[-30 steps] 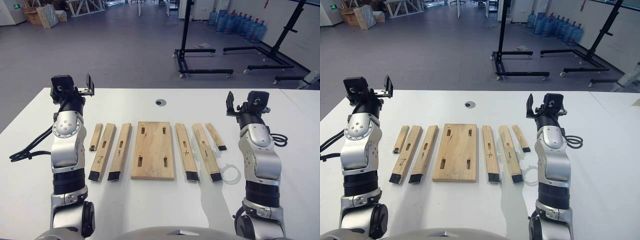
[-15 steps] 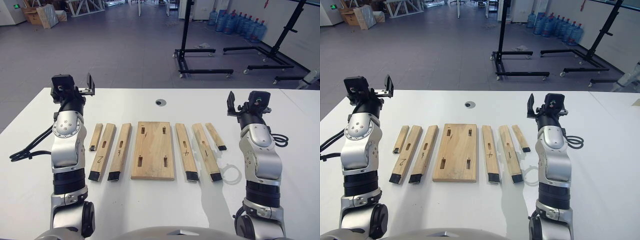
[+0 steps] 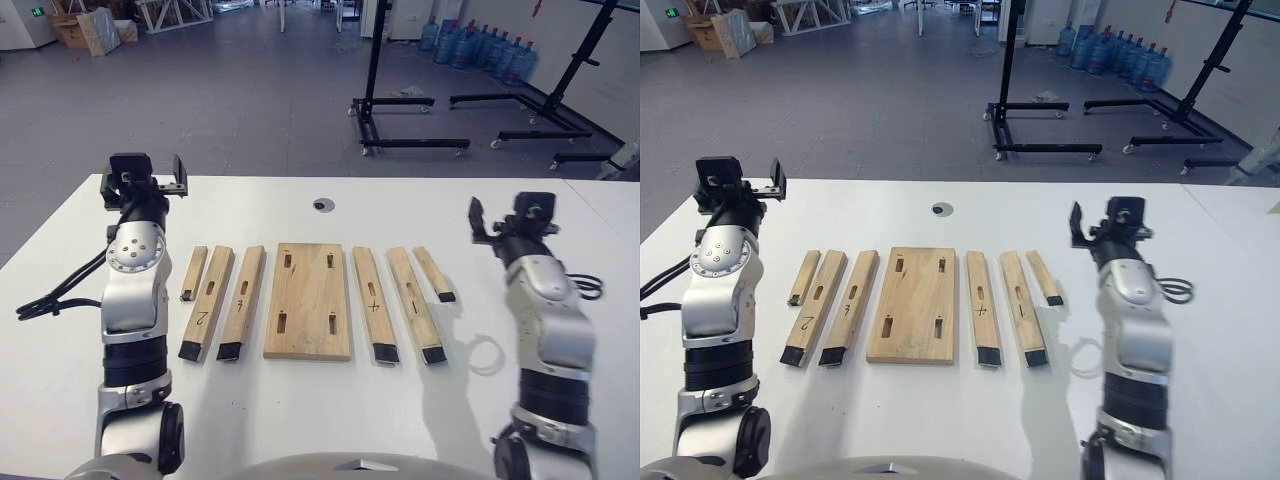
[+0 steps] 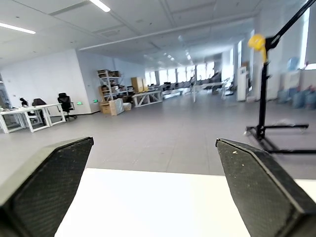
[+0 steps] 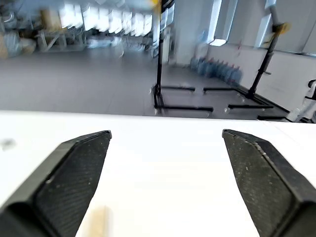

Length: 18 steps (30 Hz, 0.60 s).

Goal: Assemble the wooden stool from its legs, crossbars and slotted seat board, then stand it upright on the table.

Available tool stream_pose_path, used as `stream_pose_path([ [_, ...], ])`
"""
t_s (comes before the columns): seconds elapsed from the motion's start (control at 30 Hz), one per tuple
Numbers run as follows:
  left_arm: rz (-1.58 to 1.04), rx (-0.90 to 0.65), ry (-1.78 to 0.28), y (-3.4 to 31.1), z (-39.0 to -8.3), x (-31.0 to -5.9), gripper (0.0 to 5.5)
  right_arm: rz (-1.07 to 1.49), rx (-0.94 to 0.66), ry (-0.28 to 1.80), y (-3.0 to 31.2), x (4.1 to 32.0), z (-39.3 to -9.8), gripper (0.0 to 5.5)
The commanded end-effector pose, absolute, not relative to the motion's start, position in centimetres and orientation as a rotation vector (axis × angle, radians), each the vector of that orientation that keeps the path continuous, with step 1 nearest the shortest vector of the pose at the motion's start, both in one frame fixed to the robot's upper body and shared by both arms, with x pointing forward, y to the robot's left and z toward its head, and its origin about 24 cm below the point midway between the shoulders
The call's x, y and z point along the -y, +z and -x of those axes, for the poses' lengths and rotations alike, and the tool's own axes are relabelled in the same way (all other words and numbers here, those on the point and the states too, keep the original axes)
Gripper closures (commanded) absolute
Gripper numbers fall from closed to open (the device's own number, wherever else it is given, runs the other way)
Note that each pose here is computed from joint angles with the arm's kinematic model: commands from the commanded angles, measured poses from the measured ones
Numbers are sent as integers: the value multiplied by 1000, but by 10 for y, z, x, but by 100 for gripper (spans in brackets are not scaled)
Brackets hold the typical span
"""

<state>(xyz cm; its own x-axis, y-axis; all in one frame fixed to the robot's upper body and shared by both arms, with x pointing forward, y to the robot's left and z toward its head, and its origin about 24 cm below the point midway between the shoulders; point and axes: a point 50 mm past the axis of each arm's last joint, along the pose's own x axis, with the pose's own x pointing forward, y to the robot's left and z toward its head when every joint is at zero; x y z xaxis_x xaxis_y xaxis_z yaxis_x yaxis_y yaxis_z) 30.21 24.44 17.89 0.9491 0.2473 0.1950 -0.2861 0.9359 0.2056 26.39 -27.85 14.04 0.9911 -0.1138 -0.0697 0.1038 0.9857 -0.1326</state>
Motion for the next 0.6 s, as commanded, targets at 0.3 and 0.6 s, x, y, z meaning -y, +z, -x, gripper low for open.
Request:
stream_pose_path([
  [0.3, -187, 112, 215, 170, -295, -262, 92, -19, -315, 125, 70, 279, -263, 136],
  [0.6, -117, 95, 188, 165, -299, -254, 92, -11, -344, 162, 38, 256, -288, 136],
])
